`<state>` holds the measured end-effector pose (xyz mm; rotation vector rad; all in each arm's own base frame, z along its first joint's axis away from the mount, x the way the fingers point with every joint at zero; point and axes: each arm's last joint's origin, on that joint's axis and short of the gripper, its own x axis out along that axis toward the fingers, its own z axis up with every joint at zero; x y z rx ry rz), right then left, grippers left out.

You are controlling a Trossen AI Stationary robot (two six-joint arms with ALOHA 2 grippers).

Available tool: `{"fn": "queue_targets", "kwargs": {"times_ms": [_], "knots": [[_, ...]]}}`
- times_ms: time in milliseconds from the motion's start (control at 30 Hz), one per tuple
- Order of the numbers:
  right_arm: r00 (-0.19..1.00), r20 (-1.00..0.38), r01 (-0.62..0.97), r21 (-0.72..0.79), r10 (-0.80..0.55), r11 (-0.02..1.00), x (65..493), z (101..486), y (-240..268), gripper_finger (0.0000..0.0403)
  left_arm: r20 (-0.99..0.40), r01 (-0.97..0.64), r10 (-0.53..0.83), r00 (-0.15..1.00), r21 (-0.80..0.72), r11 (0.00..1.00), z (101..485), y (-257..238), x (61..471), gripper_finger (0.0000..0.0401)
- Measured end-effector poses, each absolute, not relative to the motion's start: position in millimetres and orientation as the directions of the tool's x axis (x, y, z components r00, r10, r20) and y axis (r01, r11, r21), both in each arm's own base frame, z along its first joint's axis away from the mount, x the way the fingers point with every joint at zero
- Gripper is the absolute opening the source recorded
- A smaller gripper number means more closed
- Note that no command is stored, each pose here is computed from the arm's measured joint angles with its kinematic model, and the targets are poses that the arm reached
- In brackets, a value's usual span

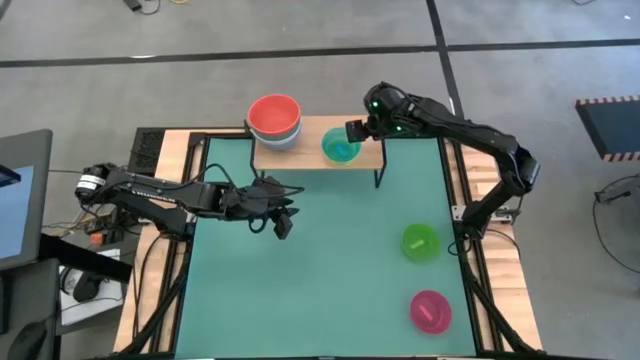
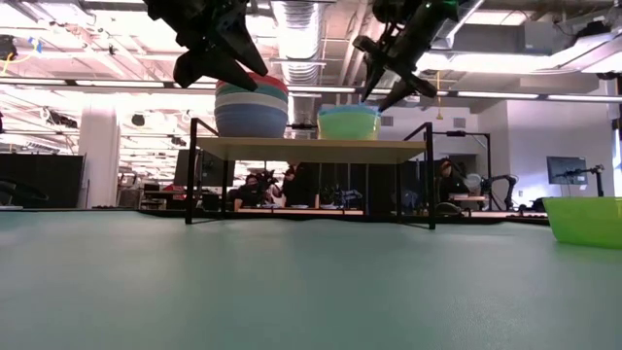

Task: Place and stack bowls onto a shelf
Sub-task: Stack the light blue bowl on top of the light yellow bowl on the shelf, then stack the light green bowl on top the light blue bowl on the shelf

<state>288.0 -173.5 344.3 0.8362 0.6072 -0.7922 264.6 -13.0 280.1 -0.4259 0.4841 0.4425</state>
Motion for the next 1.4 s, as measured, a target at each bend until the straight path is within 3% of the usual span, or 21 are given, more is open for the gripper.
{"fn": "queue_targets", "kwargs": {"times_ms": [167,300,400,833,1133,1267,1400], "knots": [[0.629,-0.698,0.743,0.411,-0.342,0.528,290,359,-147,0.0238,-0.536,-0.5,0.301,0.789,-0.275,0.821,279,-13,264,0.0141],[0.685,-0.682,0.643,0.4,-0.256,0.653,291,371,-113,0.0222,-0.559,-0.508,0.303,0.772,-0.258,0.822,277,-13,262,0.0141],[0.676,-0.716,0.604,0.402,-0.175,0.688,294,368,-96,0.0207,-0.566,-0.511,0.303,0.767,-0.253,0.821,276,-13,262,0.0141],[0.519,-0.844,0.693,0.323,-0.135,0.645,329,309,-118,0.017,-0.566,-0.517,0.309,0.764,-0.251,0.819,276,-5,262,0.0141],[0.512,-0.822,0.75,0.284,-0.252,0.597,312,324,-134,0.0168,-0.571,-0.506,0.288,0.769,-0.268,0.82,276,-5,262,0.0141],[0.492,-0.839,0.752,0.276,-0.233,0.598,296,337,-119,0.0168,-0.574,-0.494,0.282,0.769,-0.254,0.831,276,-6,262,0.0141],[0.394,-0.906,0.732,0.208,-0.155,0.648,274,346,-85,0.0168,-0.577,-0.476,0.27,0.771,-0.241,0.846,276,-6,262,0.0141]]}}
